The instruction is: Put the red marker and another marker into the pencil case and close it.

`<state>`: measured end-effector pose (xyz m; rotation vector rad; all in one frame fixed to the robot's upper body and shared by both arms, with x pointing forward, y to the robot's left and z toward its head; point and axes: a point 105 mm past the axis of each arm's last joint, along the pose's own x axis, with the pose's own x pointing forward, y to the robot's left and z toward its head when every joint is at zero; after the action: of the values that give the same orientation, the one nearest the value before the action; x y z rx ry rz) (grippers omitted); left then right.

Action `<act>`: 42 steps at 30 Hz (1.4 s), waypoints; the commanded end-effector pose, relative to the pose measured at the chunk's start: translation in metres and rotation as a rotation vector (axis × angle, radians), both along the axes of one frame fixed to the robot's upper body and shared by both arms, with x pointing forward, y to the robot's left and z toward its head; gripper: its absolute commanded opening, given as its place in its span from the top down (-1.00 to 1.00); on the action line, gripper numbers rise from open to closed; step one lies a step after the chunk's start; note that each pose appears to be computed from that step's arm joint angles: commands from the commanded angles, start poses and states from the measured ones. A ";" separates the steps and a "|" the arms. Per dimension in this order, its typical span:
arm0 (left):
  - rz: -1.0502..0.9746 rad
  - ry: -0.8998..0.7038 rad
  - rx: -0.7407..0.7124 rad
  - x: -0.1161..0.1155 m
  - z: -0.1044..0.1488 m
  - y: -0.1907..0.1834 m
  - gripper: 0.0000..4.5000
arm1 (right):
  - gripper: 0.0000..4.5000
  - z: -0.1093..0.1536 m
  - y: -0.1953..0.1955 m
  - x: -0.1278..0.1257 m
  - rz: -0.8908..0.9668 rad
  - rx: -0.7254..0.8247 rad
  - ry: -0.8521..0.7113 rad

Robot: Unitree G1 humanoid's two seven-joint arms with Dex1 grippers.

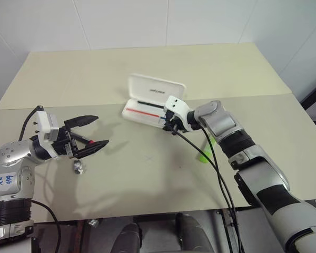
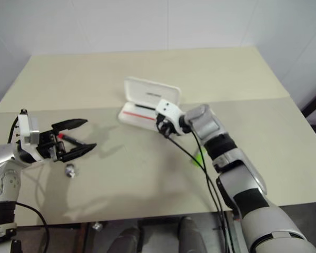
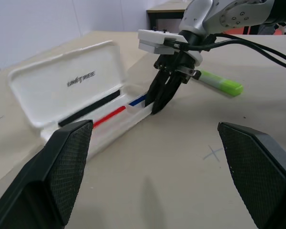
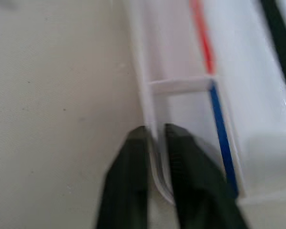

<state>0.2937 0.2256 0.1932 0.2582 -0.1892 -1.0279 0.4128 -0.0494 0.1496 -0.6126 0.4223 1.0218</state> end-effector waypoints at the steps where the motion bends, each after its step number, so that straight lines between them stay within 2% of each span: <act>1: -0.014 -0.057 -0.010 -0.006 0.011 -0.003 -1.00 | 0.99 0.016 -0.005 -0.008 0.027 0.012 -0.056; 6: -0.038 -0.042 -0.022 -0.012 0.006 -0.007 -1.00 | 0.99 0.029 -0.008 -0.037 0.092 0.049 -0.109; 9: -0.059 -0.050 -0.029 -0.010 0.008 -0.010 -1.00 | 0.99 0.032 -0.001 -0.072 0.221 0.024 -0.146; 13: -0.095 -0.051 -0.041 -0.004 0.010 -0.016 -1.00 | 0.99 0.024 0.005 -0.114 0.375 -0.101 -0.196; 17: -0.116 -0.038 -0.044 0.000 0.007 -0.020 -1.00 | 0.99 0.009 0.001 -0.139 0.460 -0.196 -0.173; 24: -0.132 -0.023 -0.054 0.002 0.003 -0.024 -1.00 | 0.99 -0.010 -0.012 -0.146 0.459 -0.264 -0.132; 38: -0.144 -0.023 -0.057 0.004 0.002 -0.027 -1.00 | 0.99 -0.015 -0.026 -0.133 0.364 -0.238 -0.124; 42: -0.157 -0.015 -0.049 0.001 0.001 -0.028 -1.00 | 0.49 -0.014 -0.024 -0.135 0.359 -0.203 -0.145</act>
<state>0.2987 0.1988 0.1890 0.1867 -0.2307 -1.1591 0.2779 -0.0769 0.1217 -0.9581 0.3730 1.2843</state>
